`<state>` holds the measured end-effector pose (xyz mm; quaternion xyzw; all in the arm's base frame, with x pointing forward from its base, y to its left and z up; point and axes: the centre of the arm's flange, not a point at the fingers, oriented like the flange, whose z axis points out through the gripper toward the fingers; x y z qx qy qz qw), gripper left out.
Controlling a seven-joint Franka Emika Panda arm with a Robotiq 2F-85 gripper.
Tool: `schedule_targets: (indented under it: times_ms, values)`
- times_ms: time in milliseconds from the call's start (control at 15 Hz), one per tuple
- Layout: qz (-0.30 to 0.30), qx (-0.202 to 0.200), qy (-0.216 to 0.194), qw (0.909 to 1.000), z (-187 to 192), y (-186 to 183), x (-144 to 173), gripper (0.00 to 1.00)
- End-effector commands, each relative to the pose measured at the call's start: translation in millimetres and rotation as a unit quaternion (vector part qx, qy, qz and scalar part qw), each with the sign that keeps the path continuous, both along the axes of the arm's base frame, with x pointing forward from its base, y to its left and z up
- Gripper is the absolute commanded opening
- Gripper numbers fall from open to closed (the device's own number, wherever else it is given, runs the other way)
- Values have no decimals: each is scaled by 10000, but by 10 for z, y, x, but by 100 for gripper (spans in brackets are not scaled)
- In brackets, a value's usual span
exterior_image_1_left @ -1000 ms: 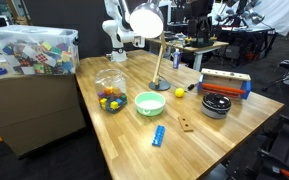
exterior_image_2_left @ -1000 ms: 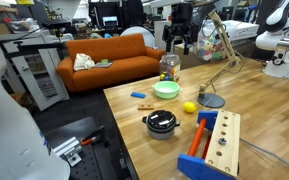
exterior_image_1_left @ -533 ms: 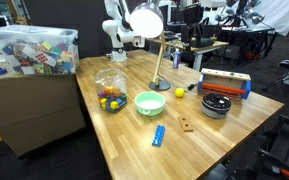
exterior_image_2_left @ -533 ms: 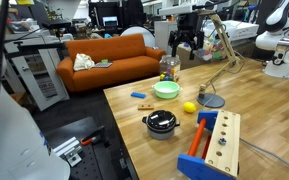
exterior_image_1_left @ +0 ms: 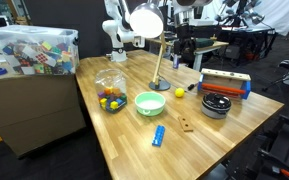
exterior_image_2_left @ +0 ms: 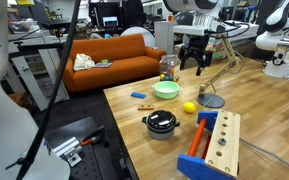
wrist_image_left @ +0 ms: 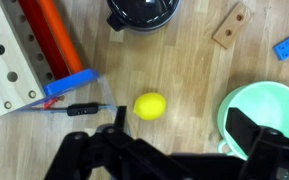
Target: Put the lemon inside the green pot
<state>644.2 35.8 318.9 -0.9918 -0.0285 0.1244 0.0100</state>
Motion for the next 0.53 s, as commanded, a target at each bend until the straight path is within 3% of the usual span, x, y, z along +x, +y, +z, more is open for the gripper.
schedule_targets:
  times_ms: [0,67,467]
  values:
    - [-23,1,195,9998,-45,-71,170,100]
    - [-36,-5,60,10000,-92,-45,67,100]
    - [-42,-11,119,9999,-80,-55,97,100]
